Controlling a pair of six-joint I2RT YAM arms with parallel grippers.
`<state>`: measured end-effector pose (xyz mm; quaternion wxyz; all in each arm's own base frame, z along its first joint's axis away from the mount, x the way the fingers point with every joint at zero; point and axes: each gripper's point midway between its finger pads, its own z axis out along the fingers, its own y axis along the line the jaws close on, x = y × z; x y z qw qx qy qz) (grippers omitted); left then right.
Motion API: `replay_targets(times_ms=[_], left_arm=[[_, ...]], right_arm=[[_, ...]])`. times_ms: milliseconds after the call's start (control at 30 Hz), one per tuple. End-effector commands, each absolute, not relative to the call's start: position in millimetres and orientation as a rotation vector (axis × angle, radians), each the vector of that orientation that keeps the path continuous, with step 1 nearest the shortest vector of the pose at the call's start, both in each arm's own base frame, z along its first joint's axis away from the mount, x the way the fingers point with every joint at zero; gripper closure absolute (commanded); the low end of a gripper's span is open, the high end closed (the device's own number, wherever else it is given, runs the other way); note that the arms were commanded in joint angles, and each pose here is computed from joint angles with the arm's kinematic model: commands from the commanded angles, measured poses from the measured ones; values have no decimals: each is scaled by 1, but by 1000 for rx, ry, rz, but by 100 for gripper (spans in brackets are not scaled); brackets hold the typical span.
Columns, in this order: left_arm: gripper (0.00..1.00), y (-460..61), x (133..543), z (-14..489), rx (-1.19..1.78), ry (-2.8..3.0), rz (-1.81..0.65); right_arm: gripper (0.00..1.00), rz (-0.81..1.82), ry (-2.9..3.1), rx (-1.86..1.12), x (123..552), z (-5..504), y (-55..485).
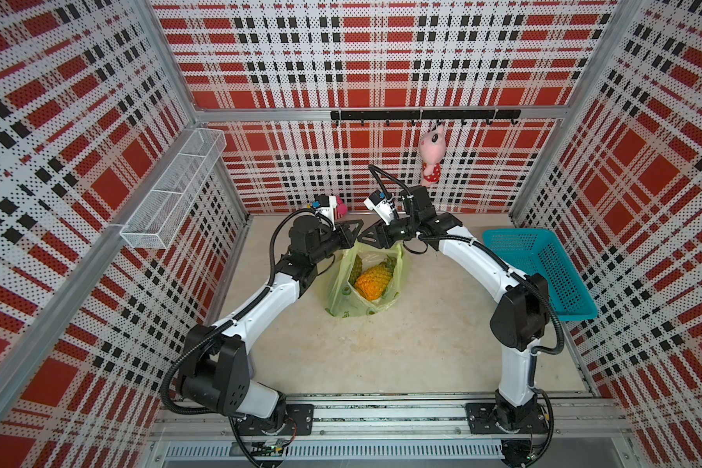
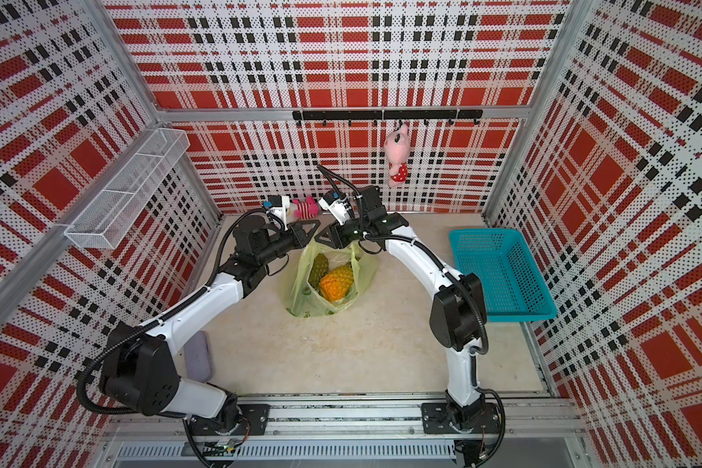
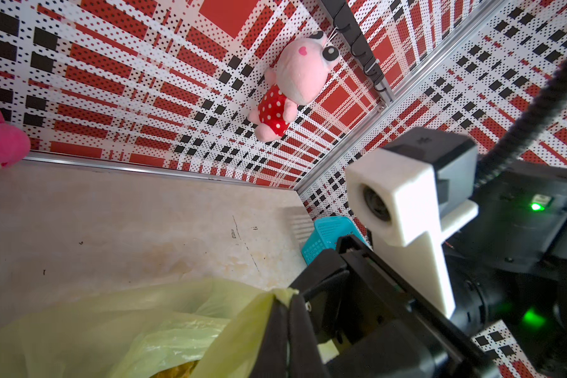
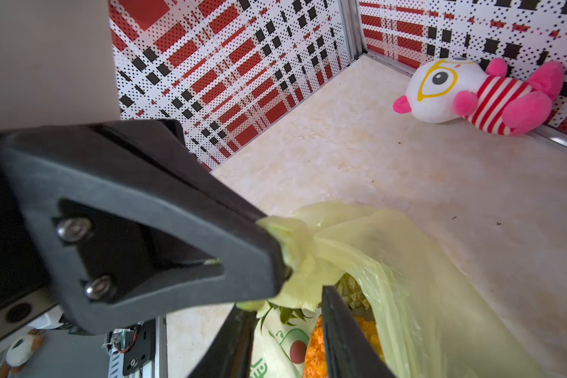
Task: Place the pineapple into a plastic bag & tie a knot
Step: Cross the plastic bag at the center of the board.
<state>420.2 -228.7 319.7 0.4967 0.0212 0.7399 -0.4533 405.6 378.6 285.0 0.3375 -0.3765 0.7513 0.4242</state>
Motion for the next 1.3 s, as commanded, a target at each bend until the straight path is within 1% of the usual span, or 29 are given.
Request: replay_targets(times_ms=[0,33,133,167,233,300,333,433,467,500,533,633,767,833,933,1000,1133,1267], left_arm=[[99,-230,423,342,86,1724,-1118],[99,-231,423,342,86,1726,-1118],[99,-230,424,340,86,1729,-1112],[99,-230,424,340,86,1729,-1113],[99,-230,423,343,89,1724,-1116],[97,-231,422,347,97,1715,-1122],[96,-230,421,349,98,1711,-1123],[92,-225,419,355,96,1696,-1121],[88,-221,418,356,88,1692,-1115],[82,-216,417,358,79,1684,-1106],[75,-210,414,359,78,1672,-1099],[48,-197,403,353,96,1654,-1073],[33,-181,391,332,119,1633,-985],[23,-176,385,325,160,1599,-923],[18,-180,377,318,271,1538,-863],[16,-181,377,313,336,1507,-787],[15,-190,386,300,436,1493,-714],[15,-210,386,297,543,1461,-747]], right_arm=[[62,1185,1878,-1030,396,296,389],[60,1194,1874,-1031,396,296,389],[50,1202,1864,-1036,394,297,390],[49,1200,1864,-1034,394,296,390],[49,1183,1873,-1023,398,294,390],[56,1179,1878,-1016,401,293,390],[62,1183,1879,-1015,402,293,391],[91,1178,1877,-997,406,296,392],[97,1171,1874,-988,407,298,391],[100,1163,1872,-977,407,299,390],[100,1155,1873,-962,408,300,388],[100,1173,1879,-908,410,303,380],[100,1223,1879,-853,411,306,368],[100,1242,1870,-852,407,308,364],[100,1265,1860,-851,402,313,361],[100,1288,1848,-848,399,317,359],[100,1320,1822,-861,391,323,358],[100,1339,1806,-881,387,326,358]])
